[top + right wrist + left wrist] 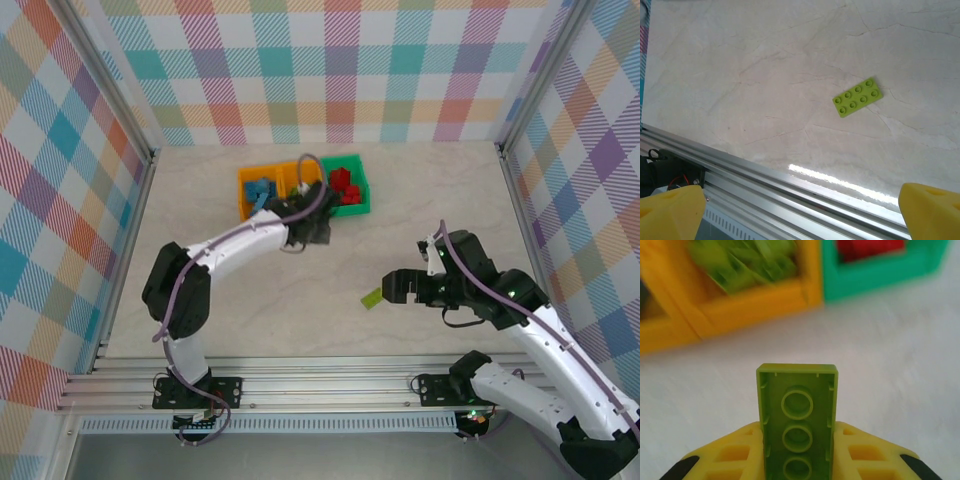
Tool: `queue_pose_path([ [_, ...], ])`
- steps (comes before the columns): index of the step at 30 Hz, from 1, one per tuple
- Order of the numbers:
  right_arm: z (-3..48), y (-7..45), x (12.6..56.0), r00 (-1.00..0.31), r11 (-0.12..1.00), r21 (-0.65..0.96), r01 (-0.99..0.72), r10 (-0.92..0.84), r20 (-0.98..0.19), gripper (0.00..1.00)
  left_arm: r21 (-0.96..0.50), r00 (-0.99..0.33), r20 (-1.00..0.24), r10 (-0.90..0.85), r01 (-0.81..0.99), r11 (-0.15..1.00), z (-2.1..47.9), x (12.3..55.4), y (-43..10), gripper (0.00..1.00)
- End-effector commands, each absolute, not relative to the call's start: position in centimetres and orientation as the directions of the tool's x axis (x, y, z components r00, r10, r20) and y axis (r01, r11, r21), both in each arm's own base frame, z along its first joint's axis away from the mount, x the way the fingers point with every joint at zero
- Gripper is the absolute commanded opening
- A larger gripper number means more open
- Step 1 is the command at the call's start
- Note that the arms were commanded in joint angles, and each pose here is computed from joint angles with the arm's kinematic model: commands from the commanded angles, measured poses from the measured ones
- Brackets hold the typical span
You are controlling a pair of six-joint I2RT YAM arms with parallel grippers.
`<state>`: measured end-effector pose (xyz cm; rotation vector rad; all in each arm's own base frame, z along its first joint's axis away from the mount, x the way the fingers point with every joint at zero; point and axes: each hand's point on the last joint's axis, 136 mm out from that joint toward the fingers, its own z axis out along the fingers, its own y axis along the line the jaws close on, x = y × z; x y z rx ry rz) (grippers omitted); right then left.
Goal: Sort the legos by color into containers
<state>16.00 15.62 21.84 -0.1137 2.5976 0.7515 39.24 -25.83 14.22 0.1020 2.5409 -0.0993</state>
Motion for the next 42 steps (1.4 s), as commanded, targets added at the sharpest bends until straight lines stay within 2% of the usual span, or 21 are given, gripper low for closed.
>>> queue_pose_path([
  [1,22.0,16.1,16.0,-0.899,0.824,0.533,-0.194,0.068,-0.433,1.00,-0.037,-0.826,-0.562,-0.039,-0.022,0.999,13.9,43.4,-24.0,0.20],
  [5,21.6,16.3,15.7,-0.908,0.812,0.557,-0.176,0.084,-0.410,1.00,-0.008,-0.805,-0.585,-0.104,-0.122,0.992,13.8,48.5,-22.0,0.20],
  [9,21.6,16.1,15.3,-0.911,0.809,0.564,-0.167,0.091,-0.402,1.00,-0.041,-0.817,-0.563,-0.128,-0.127,0.991,12.6,51.6,-22.5,0.22],
  [13,21.4,16.0,15.0,-0.915,0.811,0.564,-0.158,0.095,-0.393,1.00,-0.116,-0.811,-0.569,-0.138,-0.088,0.989,12.7,54.2,-24.0,0.35],
  [17,21.2,16.0,14.9,-0.920,0.807,0.570,-0.153,0.095,-0.381,1.00,-0.133,-0.807,-0.573,-0.141,-0.078,0.988,13.6,55.1,-24.2,0.55],
  [24,20.7,16.4,15.2,-0.926,0.803,0.582,-0.129,0.112,-0.360,1.00,-0.156,-0.789,-0.601,-0.129,-0.043,0.987,17.8,53.9,-23.8,0.58],
  [27,19.6,16.1,15.9,-0.931,0.819,0.572,-0.036,0.180,-0.317,0.96,-0.230,-0.772,-0.621,-0.139,0.009,0.973,21.4,51.3,-24.1,0.58],
  [30,17.2,15.6,16.4,-0.936,0.842,0.528,0.115,0.269,-0.225,0.90,-0.299,-0.748,-0.656,-0.099,0.136,0.945,25.4,46.4,-24.9,0.58],
  [32,15.2,15.7,16.6,-0.937,0.853,0.478,0.210,0.315,-0.150,0.87,-0.307,-0.721,-0.692,-0.019,0.270,0.912,27.7,41.4,-25.6,0.59],
  [34,13.7,16.0,16.7,-0.935,0.869,0.420,0.262,0.337,-0.112,0.89,-0.284,-0.665,-0.743,0.078,0.418,0.863,29.3,36.4,-26.0,0.63],
  [37,12.0,17.2,17.2,-0.930,0.879,0.357,0.314,0.361,-0.069,0.91,-0.183,-0.531,-0.810,0.250,0.634,0.751,29.6,29.2,-25.5,0.74],
  [39,10.9,17.9,17.7,-0.923,0.876,0.334,0.349,0.383,-0.038,0.91,-0.067,-0.403,-0.822,0.402,0.771,0.634,28.3,24.7,-24.5,0.79],
  [40,10.5,18.1,18.0,-0.919,0.873,0.326,0.363,0.394,-0.032,0.91,-0.030,-0.344,-0.818,0.461,0.826,0.563,27.3,22.7,-24.1,0.81],
  [42,9.7,18.4,18.8,-0.912,0.874,0.304,0.379,0.409,-0.038,0.91,0.025,-0.184,-0.802,0.569,0.940,0.339,25.0,17.6,-23.4,0.85],
])
